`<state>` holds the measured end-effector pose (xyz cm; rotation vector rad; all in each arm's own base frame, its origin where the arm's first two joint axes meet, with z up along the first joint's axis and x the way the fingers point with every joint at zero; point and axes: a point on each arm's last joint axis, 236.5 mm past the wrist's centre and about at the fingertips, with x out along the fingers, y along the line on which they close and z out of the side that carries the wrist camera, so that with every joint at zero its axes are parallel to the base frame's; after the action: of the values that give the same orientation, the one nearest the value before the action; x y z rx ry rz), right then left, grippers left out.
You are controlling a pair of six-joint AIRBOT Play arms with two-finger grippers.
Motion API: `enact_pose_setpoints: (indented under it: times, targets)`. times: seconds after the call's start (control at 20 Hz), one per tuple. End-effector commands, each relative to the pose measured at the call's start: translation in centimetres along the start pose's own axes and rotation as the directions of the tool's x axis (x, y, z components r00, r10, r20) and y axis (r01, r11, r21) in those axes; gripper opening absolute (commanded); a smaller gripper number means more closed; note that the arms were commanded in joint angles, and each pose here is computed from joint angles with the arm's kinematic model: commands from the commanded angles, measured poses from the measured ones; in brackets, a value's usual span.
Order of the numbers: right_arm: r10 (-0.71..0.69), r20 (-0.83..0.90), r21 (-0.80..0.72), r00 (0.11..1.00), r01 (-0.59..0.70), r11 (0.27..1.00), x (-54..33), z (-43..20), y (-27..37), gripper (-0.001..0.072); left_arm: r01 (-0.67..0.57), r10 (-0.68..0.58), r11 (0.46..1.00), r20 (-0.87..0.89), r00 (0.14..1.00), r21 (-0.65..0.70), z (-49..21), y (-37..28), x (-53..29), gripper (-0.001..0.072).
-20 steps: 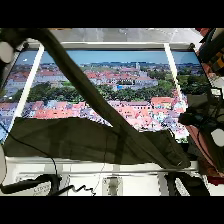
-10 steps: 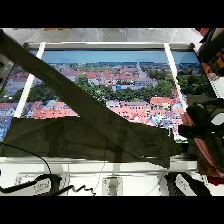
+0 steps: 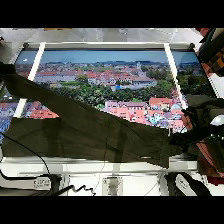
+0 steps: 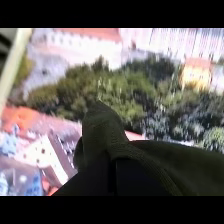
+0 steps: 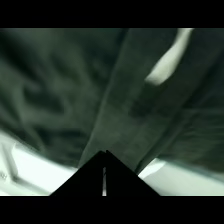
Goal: Fold the clothes and pants, and hang the long-sleeved shirts on hangers.
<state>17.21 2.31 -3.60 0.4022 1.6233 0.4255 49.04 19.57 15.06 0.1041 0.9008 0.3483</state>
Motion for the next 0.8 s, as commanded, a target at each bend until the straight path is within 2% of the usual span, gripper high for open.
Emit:
enact_pose_setpoints:
  times: [0.0,0.05,0.25,0.4,0.5,0.65,0.7,0.75]
  targets:
    - [0.028,-0.088,0.037,0.996,-0.025,0.999,1.4,-3.2,0.5,0.0316,0.021,-0.022,1.000,-0.070,0.997,-0.006,-1.7,-0.6,2.1,0.0020]
    - [-0.003,-0.095,0.079,0.996,0.011,0.997,1.5,-3.4,-0.3,0.0398,0.026,-0.026,1.000,-0.076,0.997,-0.007,-1.8,-0.8,2.3,0.0020]
    - [-0.065,-0.145,0.149,0.987,0.087,0.985,1.4,-4.5,-1.8,0.0397,0.047,-0.049,0.999,-0.082,0.995,-0.017,-2.0,-1.4,2.7,0.0020]
    - [-0.019,-0.194,0.185,0.981,0.055,0.981,1.6,-5.4,-1.0,0.0397,0.047,-0.049,0.999,-0.082,0.995,-0.017,-2.0,-1.4,2.7,0.0020]
    - [0.060,-0.186,0.203,0.981,-0.021,0.979,2.2,-4.8,0.4,0.0395,0.048,-0.049,0.999,-0.081,0.996,-0.017,-1.9,-1.4,2.7,0.0020]
    - [0.114,-0.297,0.209,0.948,-0.052,0.977,3.8,-6.4,1.1,0.0391,0.050,-0.051,0.999,-0.081,0.995,-0.018,-1.9,-1.4,2.7,0.0020]
    - [0.114,-0.324,0.198,0.939,-0.050,0.979,4.3,-6.7,1.1,0.0377,0.050,-0.051,0.999,-0.081,0.995,-0.018,-1.9,-1.4,2.7,0.0020]
    - [0.102,-0.333,0.185,0.937,-0.041,0.982,4.5,-6.6,1.0,0.0334,0.050,-0.051,0.999,-0.081,0.995,-0.018,-1.9,-1.4,2.7,0.0020]
